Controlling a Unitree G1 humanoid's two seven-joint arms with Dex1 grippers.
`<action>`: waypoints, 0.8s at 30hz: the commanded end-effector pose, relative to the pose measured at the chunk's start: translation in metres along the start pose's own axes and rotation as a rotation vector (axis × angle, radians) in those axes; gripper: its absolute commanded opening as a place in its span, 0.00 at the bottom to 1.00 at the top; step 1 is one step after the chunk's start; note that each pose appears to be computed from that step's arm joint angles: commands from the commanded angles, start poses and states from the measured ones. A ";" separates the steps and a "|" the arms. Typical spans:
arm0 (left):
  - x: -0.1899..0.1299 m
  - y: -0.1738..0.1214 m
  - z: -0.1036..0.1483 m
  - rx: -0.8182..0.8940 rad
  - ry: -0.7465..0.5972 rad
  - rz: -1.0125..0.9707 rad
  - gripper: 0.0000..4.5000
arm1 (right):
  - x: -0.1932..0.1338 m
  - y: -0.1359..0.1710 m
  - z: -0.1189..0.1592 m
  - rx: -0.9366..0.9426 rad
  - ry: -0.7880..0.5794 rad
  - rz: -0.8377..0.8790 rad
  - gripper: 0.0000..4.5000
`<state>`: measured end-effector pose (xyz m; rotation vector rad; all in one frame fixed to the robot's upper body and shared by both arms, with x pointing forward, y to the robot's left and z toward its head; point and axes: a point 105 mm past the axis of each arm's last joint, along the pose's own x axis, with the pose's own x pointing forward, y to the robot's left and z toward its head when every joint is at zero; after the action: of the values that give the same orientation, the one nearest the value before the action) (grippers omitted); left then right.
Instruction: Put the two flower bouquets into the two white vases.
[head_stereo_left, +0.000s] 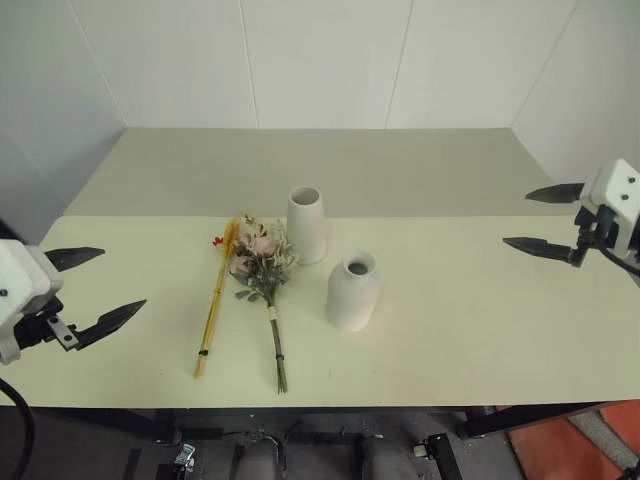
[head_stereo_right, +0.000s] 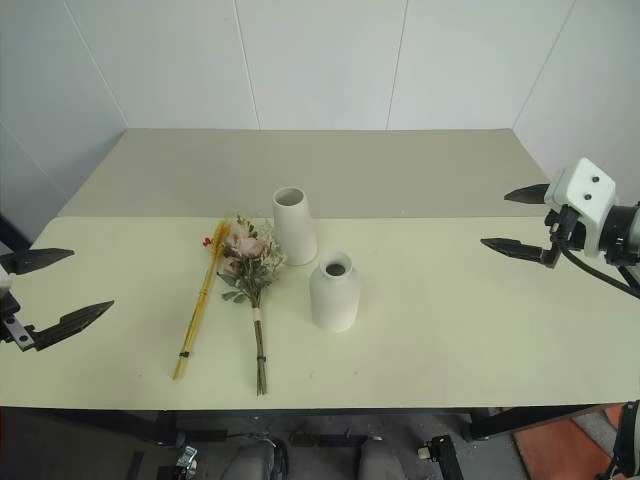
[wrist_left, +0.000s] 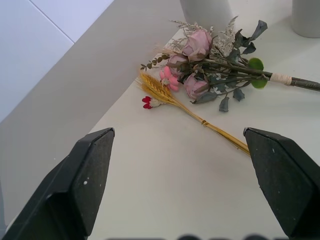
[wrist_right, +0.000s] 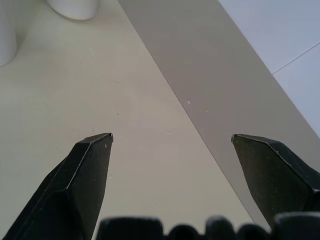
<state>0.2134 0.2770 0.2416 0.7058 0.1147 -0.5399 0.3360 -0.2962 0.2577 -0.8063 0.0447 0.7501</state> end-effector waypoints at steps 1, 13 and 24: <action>-0.003 0.004 0.004 0.030 -0.004 0.021 1.00 | -0.009 -0.007 0.010 -0.035 -0.012 -0.038 0.99; 0.006 0.012 0.014 0.014 -0.047 0.136 1.00 | -0.006 -0.004 0.015 -0.014 -0.039 -0.019 0.99; 0.103 -0.008 0.016 -0.278 0.159 0.227 1.00 | -0.003 0.004 0.049 -0.048 -0.121 0.057 0.99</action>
<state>0.2903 0.2134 0.2309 0.5163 0.1661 -0.2974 0.3262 -0.2659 0.2706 -0.7806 0.0045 0.8624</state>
